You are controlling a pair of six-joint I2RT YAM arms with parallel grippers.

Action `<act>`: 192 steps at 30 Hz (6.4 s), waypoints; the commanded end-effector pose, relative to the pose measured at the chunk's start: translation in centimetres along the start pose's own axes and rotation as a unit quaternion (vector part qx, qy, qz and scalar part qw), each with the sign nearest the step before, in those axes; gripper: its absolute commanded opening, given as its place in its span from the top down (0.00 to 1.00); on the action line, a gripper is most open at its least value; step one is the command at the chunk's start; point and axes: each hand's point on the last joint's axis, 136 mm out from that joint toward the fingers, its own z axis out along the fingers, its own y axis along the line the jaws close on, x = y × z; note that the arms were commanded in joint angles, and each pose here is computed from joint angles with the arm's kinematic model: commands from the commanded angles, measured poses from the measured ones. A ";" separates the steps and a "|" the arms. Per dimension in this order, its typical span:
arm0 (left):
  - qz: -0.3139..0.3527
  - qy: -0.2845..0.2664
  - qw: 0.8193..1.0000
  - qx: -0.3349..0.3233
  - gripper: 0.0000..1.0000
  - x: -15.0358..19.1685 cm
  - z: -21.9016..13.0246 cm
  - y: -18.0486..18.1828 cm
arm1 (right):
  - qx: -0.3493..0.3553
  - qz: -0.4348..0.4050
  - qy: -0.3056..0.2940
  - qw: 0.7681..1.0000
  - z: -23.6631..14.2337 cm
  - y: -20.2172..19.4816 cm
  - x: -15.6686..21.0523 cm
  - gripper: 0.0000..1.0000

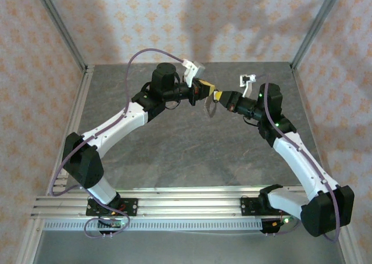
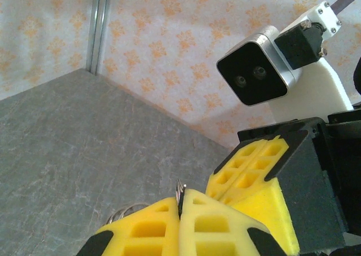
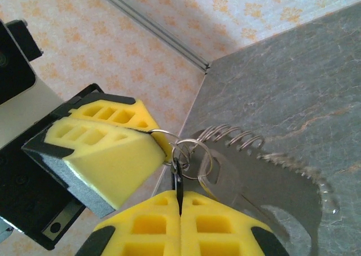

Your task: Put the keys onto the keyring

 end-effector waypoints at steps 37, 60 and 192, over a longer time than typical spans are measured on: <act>0.007 -0.079 0.996 0.037 1.00 -4.4 -0.9 -2.2 | 0.011 0.029 -0.135 0.990 -2.7 0.1 -7.4 0.51; -0.067 -0.172 0.982 0.044 1.00 -6.8 -1.5 -1.8 | -0.050 0.081 -0.093 0.991 -0.1 1.4 -3.0 0.77; -0.228 -0.202 0.950 -0.068 0.86 -5.5 -3.1 1.9 | -0.097 0.092 -0.131 0.982 2.7 2.4 -6.3 1.00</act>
